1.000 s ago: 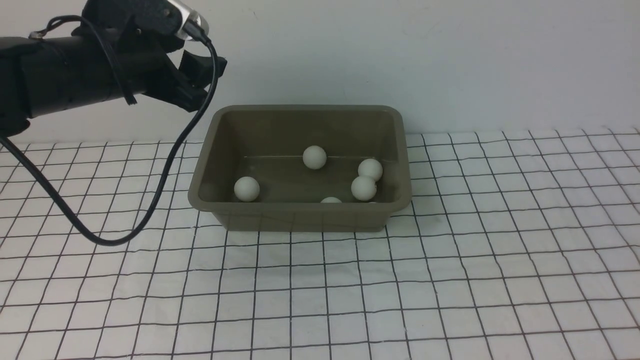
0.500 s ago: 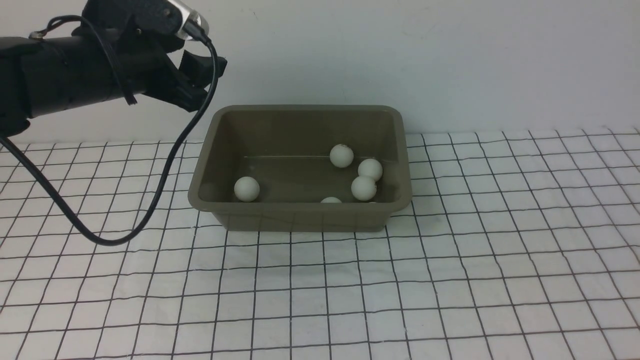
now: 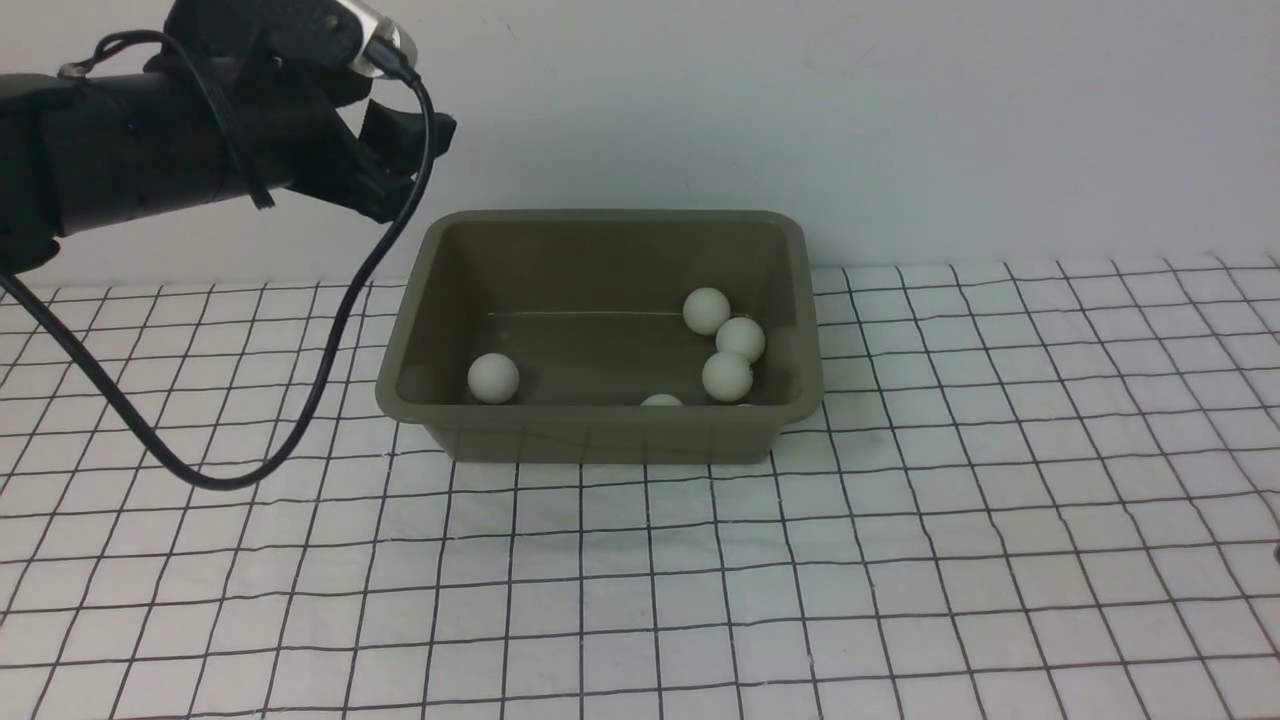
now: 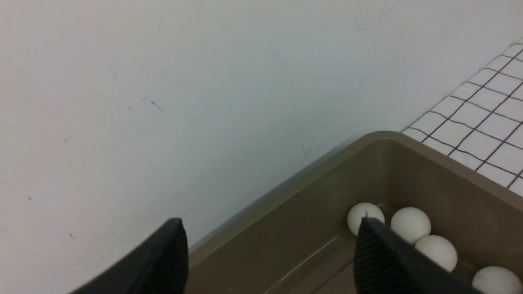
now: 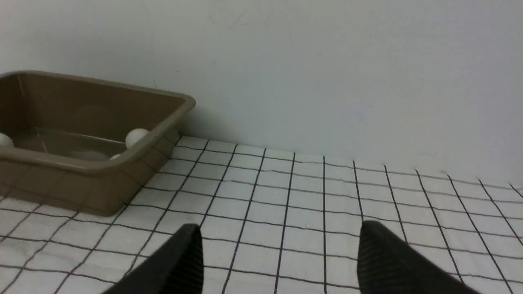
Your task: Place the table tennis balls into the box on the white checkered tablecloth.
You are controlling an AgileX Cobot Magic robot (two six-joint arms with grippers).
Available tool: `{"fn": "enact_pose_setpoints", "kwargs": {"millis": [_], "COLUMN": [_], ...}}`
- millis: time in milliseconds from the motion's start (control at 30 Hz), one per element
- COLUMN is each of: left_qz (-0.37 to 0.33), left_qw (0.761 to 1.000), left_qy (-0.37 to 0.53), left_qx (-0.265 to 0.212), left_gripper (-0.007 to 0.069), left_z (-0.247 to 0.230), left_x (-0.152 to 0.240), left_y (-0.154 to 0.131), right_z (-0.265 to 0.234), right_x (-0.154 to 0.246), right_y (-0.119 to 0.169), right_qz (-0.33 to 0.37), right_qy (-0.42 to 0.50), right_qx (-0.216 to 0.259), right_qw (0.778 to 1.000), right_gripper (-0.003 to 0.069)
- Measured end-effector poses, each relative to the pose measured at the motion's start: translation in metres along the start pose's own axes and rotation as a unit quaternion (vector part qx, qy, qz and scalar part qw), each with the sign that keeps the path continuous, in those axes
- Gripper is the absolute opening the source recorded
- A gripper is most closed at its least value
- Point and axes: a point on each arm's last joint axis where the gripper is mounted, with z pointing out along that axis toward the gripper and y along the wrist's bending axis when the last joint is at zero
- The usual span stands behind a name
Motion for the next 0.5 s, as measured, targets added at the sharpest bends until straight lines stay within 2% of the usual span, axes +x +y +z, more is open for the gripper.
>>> {"fn": "enact_pose_setpoints", "kwargs": {"millis": [300, 500], "left_qz": [0.028, 0.032], "left_qw": [0.999, 0.999], "left_qy": [0.016, 0.02], "left_qx": [0.0, -0.008], "left_gripper": [0.0492, 0.0492], "left_z": [0.0, 0.0], "left_x": [0.003, 0.004], "left_y": [0.0, 0.002], "right_z": [-0.008, -0.012], "right_x": [0.022, 0.03], "right_y": [0.001, 0.004], "right_qz": [0.011, 0.013], "right_qy": [0.047, 0.076], "right_qx": [0.015, 0.005], "right_qw": [0.999, 0.997], "right_gripper": [0.0462, 0.0462]}}
